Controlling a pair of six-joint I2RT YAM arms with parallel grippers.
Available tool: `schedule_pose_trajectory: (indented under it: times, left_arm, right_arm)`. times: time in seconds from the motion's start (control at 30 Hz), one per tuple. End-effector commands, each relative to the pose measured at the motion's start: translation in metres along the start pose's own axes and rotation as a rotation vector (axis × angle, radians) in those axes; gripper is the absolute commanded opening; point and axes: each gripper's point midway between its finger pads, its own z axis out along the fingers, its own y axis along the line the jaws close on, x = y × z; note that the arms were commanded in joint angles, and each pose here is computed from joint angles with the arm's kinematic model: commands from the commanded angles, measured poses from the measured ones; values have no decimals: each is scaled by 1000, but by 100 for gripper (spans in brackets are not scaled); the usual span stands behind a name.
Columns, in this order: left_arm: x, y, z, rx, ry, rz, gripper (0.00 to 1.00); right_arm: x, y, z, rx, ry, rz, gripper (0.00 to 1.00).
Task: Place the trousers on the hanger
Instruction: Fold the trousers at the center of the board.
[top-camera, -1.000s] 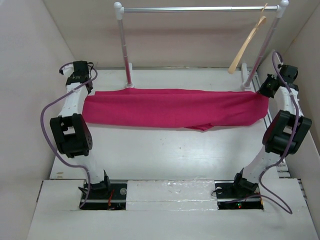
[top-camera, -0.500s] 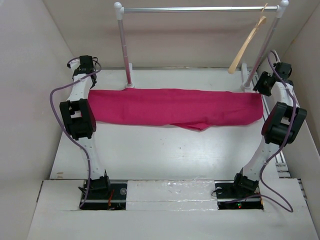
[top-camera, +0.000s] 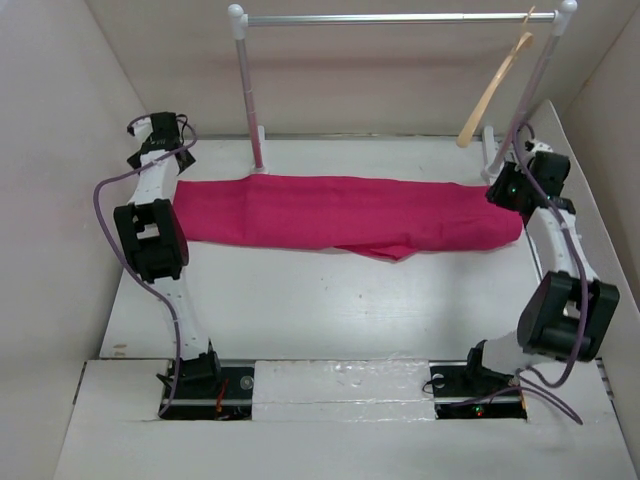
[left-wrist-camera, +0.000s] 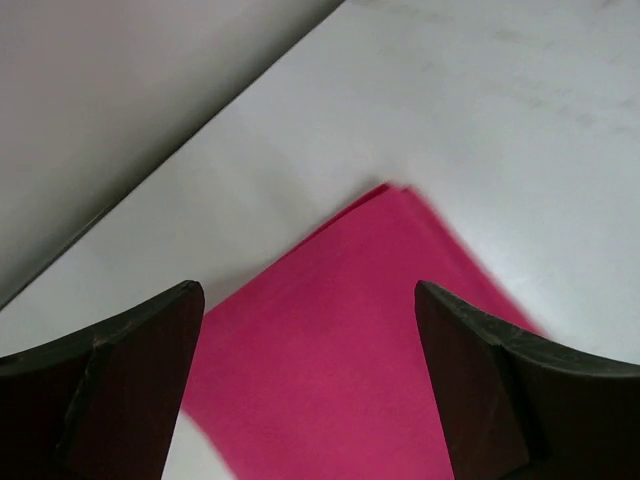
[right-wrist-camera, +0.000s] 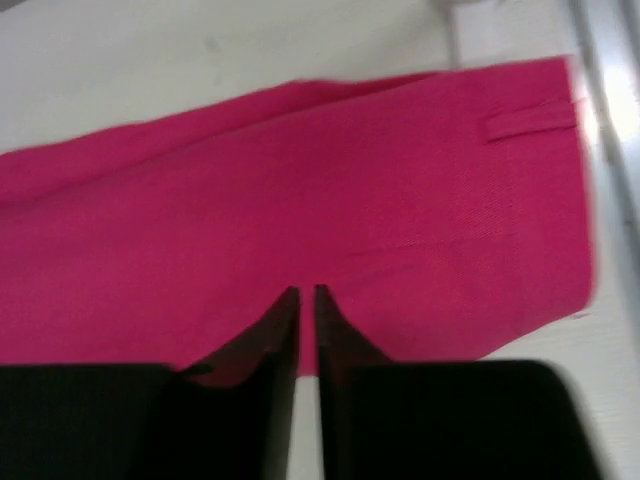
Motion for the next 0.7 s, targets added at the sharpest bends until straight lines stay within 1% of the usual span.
schedule_pose_trajectory:
  times: [0.0,0.03,0.07,0.13,0.17,0.2,0.23,0.27,0.3,0.33,0.37,0.4,0.47,0.5,0.53,0.6,0.63,0.67]
  left_arm:
    - [-27,39,-47,-5,-58,-76,82]
    - [-26,45,-52,-1,-62,-99,79]
    - [-7,52,-61,18,-29,-108,78]
    - [11,60,-67,25,-6,-114,73]
    - [41,62,-74,68,61,-153,73]
    - [54,62,-77,89,86,-165,72]
    - [64,61,-78,115,99,-184,72]
    - [104,68,-81,132,184,-209,72]
    - [104,68,-81,132,185,-209,72]
    - [114,68,-80,139,203,-217,72]
    - [136,72,-78,135,254,-214,72]
    - [143,72,-78,137,272,-223,72]
    - [163,76,-74,127,320,-216,73]
    - [167,77,-74,126,330,-212,73]
    - [171,79,-72,116,339,-207,73]
    - [176,80,-68,105,351,-200,73]
    - [176,79,-66,104,350,-197,73]
    - [177,79,-63,97,354,-196,73]
  right_arm:
    - [13,39,-10,-140,-52,-43,9]
    - [14,49,-20,-166,-71,-61,0]
    - [32,55,-21,-183,-36,-73,0]
    - [45,53,-25,-188,-17,-87,0]
    - [54,49,-29,-185,-8,-82,0]
    - [59,48,-30,-200,1,-85,0]
    - [66,44,-30,-205,18,-71,5]
    - [87,31,-29,-218,79,-14,29]
    - [87,31,-29,-218,79,-13,29]
    - [94,28,-29,-222,96,7,37]
    - [97,24,-30,-223,93,20,44]
    - [110,15,-31,-208,114,57,53]
    - [117,6,-33,-185,118,79,59]
    - [119,-5,-35,-150,112,99,60]
    - [130,-11,-35,-134,130,122,60]
    - [137,-19,-33,-124,127,163,60]
    - [152,-25,-31,-116,158,199,60]
    - [156,-26,-27,-121,161,202,61]
